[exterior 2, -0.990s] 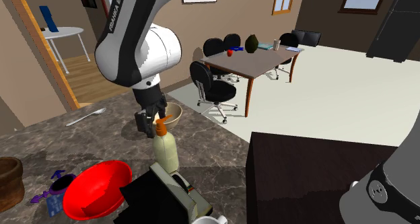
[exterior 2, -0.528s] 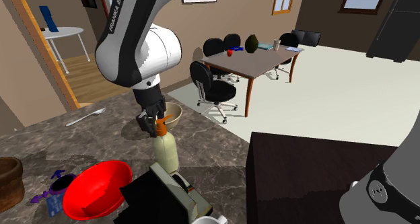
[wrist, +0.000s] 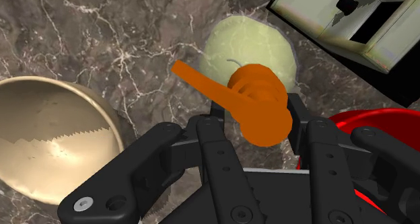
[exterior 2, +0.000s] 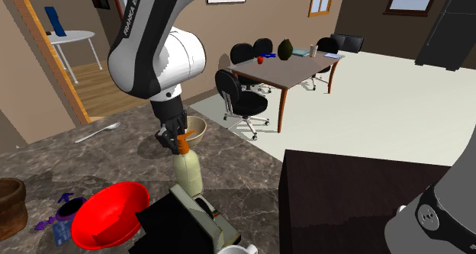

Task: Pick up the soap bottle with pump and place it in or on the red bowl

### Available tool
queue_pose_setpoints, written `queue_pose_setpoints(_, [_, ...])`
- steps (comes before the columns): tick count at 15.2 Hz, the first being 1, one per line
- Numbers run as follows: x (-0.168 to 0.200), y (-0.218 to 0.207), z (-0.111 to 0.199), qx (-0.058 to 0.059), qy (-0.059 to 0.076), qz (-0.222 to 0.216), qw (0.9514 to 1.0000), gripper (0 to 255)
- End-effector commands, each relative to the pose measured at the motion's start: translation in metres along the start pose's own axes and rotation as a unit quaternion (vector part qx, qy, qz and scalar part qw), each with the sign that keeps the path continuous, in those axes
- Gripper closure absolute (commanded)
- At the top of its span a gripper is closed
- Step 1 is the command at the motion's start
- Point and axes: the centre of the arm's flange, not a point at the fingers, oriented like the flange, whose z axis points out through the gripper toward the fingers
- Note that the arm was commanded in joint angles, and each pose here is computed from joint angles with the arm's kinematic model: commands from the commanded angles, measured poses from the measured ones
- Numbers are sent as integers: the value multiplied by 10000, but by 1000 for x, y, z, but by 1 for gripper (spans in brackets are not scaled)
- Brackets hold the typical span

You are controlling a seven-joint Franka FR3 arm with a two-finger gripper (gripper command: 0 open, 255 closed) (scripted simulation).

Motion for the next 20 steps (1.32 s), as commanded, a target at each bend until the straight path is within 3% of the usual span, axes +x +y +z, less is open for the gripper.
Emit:
queue_pose_setpoints(1, [0,0,0,1,-1,0,10000,255])
queue_pose_setpoints(20, [-7,-4,-100,1,-1,0,10000,255])
